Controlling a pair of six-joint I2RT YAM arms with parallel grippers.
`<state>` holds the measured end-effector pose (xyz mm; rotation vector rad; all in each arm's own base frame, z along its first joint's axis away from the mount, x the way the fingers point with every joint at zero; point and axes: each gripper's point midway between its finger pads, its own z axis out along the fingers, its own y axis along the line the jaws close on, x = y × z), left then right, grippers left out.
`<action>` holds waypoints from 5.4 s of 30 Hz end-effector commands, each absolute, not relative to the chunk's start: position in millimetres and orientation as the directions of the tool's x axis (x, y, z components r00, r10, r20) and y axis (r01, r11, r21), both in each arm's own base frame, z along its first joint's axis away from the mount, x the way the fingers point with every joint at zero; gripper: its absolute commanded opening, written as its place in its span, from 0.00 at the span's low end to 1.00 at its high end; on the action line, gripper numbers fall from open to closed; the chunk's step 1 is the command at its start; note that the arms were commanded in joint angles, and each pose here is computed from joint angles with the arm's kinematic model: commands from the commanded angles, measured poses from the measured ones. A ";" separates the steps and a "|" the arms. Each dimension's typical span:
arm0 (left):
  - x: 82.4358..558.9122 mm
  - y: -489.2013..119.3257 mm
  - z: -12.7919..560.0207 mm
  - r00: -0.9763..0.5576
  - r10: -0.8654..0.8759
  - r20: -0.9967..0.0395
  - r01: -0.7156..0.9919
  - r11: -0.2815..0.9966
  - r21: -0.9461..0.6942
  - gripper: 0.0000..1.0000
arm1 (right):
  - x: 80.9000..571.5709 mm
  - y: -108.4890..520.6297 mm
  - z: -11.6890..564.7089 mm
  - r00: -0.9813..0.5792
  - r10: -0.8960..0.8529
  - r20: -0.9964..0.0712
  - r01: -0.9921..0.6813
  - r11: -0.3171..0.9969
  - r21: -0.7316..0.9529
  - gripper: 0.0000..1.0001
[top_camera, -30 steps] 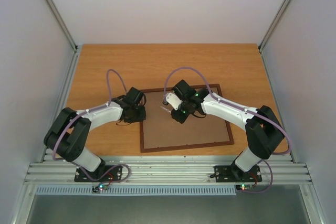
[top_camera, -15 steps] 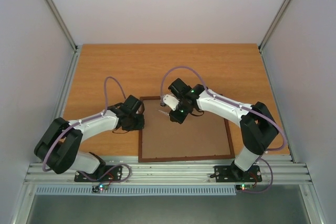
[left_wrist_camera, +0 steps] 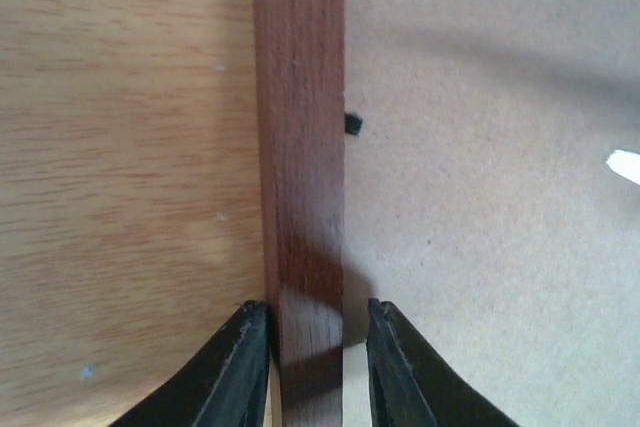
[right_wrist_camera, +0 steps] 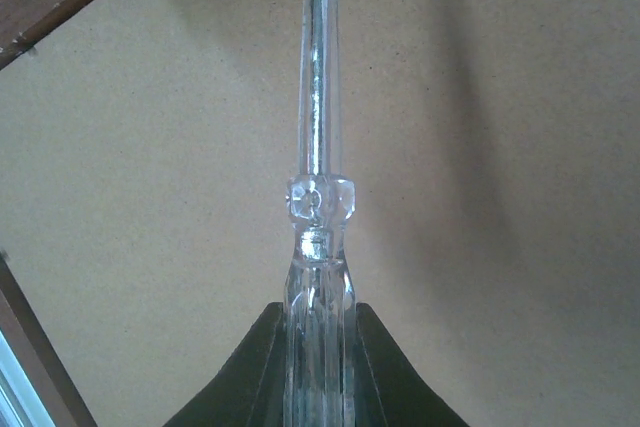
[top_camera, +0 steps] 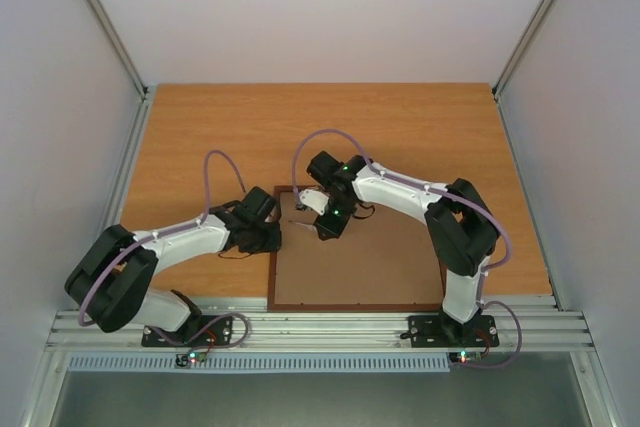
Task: Take the photo out of the frame
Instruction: Move the photo frame to the center of the board, then release the photo frame item from the photo frame, then place the screwdriver at the center of the board.
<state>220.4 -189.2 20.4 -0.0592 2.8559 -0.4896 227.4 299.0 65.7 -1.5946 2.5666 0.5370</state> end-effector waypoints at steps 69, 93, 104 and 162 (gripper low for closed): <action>205.8 -218.3 16.3 -0.981 -0.037 -0.188 0.058 0.878 -0.476 0.06 | 268.5 422.9 107.0 -0.397 -0.832 -0.386 -0.906 0.290 0.308 0.01; 199.6 -227.8 20.5 -0.974 -0.048 -0.220 0.080 0.841 -0.536 0.04 | 237.6 506.2 153.6 -0.360 -0.772 -0.525 -0.921 0.203 0.332 0.01; 199.3 -214.6 27.6 -0.959 -0.102 -0.263 0.053 0.850 -0.524 0.08 | 226.1 502.7 157.3 -0.362 -0.781 -0.509 -0.922 0.220 0.318 0.01; 190.9 -106.6 92.0 -0.801 -0.424 -0.422 -0.177 0.842 -0.510 0.85 | 339.3 -22.1 122.6 -0.629 0.433 -0.645 0.276 0.901 0.336 0.01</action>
